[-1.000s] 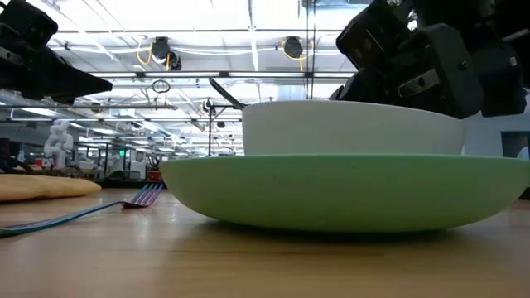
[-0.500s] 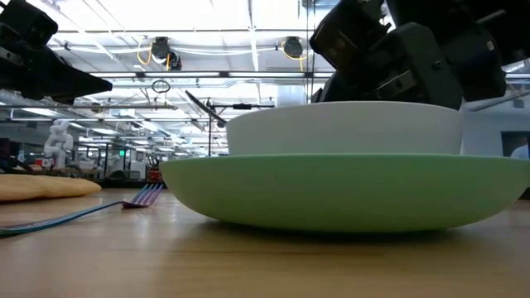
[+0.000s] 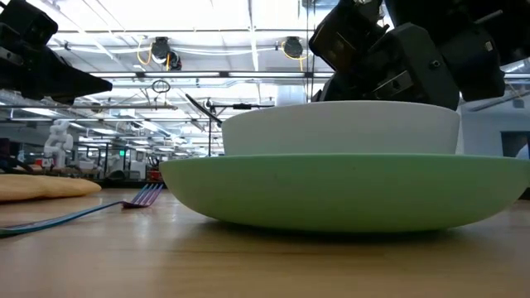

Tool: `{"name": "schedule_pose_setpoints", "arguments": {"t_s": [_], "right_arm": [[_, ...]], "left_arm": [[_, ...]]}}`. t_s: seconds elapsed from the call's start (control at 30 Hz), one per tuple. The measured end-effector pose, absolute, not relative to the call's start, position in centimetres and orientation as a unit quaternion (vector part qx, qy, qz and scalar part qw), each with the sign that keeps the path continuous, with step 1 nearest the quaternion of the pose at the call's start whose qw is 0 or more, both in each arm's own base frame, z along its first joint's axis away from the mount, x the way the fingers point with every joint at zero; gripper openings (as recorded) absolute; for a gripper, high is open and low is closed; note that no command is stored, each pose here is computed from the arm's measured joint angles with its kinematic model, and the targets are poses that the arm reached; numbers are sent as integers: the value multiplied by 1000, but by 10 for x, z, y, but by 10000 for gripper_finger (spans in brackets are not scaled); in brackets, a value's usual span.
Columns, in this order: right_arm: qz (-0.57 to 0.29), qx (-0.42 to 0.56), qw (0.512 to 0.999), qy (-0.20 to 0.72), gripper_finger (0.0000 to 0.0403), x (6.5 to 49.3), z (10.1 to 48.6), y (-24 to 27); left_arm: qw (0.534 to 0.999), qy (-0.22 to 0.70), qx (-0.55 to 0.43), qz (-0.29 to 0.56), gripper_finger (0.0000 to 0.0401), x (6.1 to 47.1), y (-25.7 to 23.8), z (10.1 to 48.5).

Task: Set table place
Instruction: Put the violet spoon on the white bowl

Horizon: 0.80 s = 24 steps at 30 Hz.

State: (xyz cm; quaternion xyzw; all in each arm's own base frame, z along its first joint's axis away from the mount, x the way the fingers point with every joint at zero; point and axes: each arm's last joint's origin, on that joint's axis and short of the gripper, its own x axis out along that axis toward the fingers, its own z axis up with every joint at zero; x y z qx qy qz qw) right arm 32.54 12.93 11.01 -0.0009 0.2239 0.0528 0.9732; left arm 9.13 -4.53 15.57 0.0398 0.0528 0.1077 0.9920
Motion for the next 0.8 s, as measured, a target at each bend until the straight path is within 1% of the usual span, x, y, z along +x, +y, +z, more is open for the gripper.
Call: {"name": "schedule_pose_setpoints", "arguments": {"t_s": [0.2,0.63,0.8], "right_arm": [[52,0,973,224,1,325,110,129],[48,18,971,233,32,325,109,129],[58,22,970,233,51,325,109,129]], "left_arm": [[992,53,40,108,10,91,-45,156],[992,53,39,108,10,91,-45,156],[992,53,38,108,10,91,-45,156]]}}
